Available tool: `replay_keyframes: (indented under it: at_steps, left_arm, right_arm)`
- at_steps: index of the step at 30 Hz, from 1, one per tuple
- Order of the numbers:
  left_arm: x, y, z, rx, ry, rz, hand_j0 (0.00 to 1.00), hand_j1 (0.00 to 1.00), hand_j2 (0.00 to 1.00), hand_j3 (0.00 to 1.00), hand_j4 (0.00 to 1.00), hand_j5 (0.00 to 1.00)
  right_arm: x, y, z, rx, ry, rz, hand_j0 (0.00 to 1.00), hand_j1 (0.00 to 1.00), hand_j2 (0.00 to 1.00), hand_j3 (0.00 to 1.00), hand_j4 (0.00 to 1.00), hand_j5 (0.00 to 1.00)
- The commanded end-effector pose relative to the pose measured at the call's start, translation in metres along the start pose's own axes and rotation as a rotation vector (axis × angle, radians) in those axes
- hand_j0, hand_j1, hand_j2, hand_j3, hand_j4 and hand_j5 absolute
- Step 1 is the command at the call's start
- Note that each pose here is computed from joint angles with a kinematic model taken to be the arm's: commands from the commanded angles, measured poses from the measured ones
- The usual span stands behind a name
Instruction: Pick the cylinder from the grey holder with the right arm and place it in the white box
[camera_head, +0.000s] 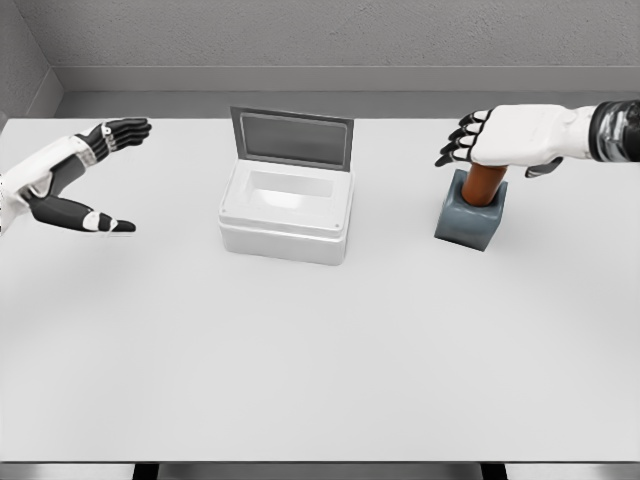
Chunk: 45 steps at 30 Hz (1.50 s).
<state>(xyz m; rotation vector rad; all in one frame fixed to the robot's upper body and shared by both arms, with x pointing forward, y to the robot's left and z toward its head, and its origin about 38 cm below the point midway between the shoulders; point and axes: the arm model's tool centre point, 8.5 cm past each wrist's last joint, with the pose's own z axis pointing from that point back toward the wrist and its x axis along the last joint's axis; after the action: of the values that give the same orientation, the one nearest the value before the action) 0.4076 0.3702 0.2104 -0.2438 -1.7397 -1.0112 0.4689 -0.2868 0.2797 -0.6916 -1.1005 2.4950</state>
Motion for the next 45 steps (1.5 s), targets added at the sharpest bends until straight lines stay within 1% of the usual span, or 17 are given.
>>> replay_keyframes:
  at_steps: [1,3,4,7,9,10,12,14,16,18,23,26,32,33,37,41,45]
  left_arm:
    - [-0.008,-0.007,-0.007,0.01,0.016,0.061,1.0,1.0,1.0,1.0,1.0,1.0]
    - [-0.008,-0.006,-0.013,0.018,0.014,0.076,1.0,1.0,1.0,1.0,1.0,1.0]
    - [-0.01,-0.007,-0.019,0.023,0.015,0.095,1.0,1.0,1.0,1.0,1.0,1.0]
    - [-0.012,-0.002,-0.027,0.036,0.01,0.102,1.0,1.0,1.0,1.0,1.0,1.0]
    - [-0.014,0.002,-0.031,0.04,0.019,0.103,1.0,1.0,1.0,1.0,1.0,1.0]
    - [-0.014,0.005,-0.034,0.048,0.013,0.105,1.0,1.0,1.0,1.0,1.0,1.0]
    - [-0.014,0.01,-0.035,0.058,0.014,0.102,1.0,1.0,1.0,1.0,1.0,1.0]
    - [-0.017,0.014,-0.04,0.075,0.009,0.114,1.0,1.0,1.0,1.0,1.0,1.0]
    - [-0.021,0.017,-0.043,0.093,0.011,0.124,1.0,1.0,1.0,1.0,1.0,1.0]
    - [-0.022,0.02,-0.055,0.08,0.016,0.123,1.0,1.0,1.0,1.0,1.0,1.0]
    - [-0.03,0.013,-0.075,0.076,0.014,0.158,1.0,1.0,1.0,1.0,1.0,1.0]
    - [-0.031,0.013,-0.082,0.079,0.007,0.166,1.0,1.0,1.0,1.0,1.0,1.0]
    - [-0.033,0.01,-0.099,0.069,0.005,0.182,1.0,1.0,1.0,1.0,1.0,1.0]
    - [-0.033,0.01,-0.1,0.069,0.005,0.184,1.0,1.0,1.0,1.0,1.0,1.0]
    - [-0.036,0.012,-0.107,0.069,0.015,0.19,1.0,1.0,1.0,1.0,1.0,1.0]
    - [-0.039,0.008,-0.112,0.068,0.015,0.203,1.0,1.0,1.0,1.0,1.0,1.0]
    - [-0.039,0.009,-0.117,0.073,0.013,0.21,1.0,1.0,1.0,1.0,1.0,1.0]
  right_arm:
    - [0.001,-0.002,-0.003,-0.002,-0.001,0.004,1.0,1.0,1.0,1.0,1.0,1.0]
    - [0.0,-0.001,-0.003,0.001,0.002,0.006,0.99,0.99,0.99,0.99,0.99,0.99]
    - [-0.004,0.004,-0.002,0.014,0.015,-0.002,0.99,0.99,0.99,0.99,0.99,0.99]
    - [-0.008,0.007,-0.001,0.022,0.027,-0.01,0.99,0.99,0.99,0.99,0.99,0.99]
    - [-0.009,0.009,-0.001,0.027,0.03,-0.009,0.96,0.96,0.96,0.96,0.96,0.96]
    - [-0.009,0.009,-0.001,0.031,0.033,-0.004,0.9,0.9,0.9,0.9,0.9,0.9]
    - [-0.009,0.013,-0.003,0.04,0.035,-0.012,0.87,0.87,0.87,0.87,0.87,0.87]
    - [-0.009,0.014,-0.007,0.042,0.032,-0.017,0.81,0.81,0.81,0.81,0.81,0.81]
    - [-0.008,0.013,-0.008,0.041,0.029,-0.012,0.79,0.79,0.79,0.79,0.79,0.79]
    - [-0.006,0.012,-0.009,0.043,0.024,-0.01,0.79,0.79,0.79,0.79,0.79,0.79]
    - [-0.003,0.01,-0.01,0.039,0.016,-0.001,0.78,0.78,0.78,0.78,0.78,0.78]
    - [-0.003,0.011,-0.01,0.059,0.015,-0.001,0.72,0.72,0.72,0.72,0.72,0.72]
    - [-0.003,0.012,-0.009,0.063,0.016,0.0,0.67,0.67,0.67,0.67,0.67,0.67]
    - [-0.003,0.012,-0.009,0.063,0.016,0.0,0.65,0.65,0.65,0.65,0.65,0.65]
    - [-0.003,0.012,-0.009,0.064,0.016,0.0,0.61,0.61,0.61,0.61,0.61,0.61]
    - [-0.004,0.011,-0.008,0.063,0.019,0.0,0.58,0.58,0.58,0.58,0.58,0.58]
    - [-0.004,0.01,-0.008,0.066,0.018,0.003,0.57,0.57,0.57,0.57,0.57,0.57]
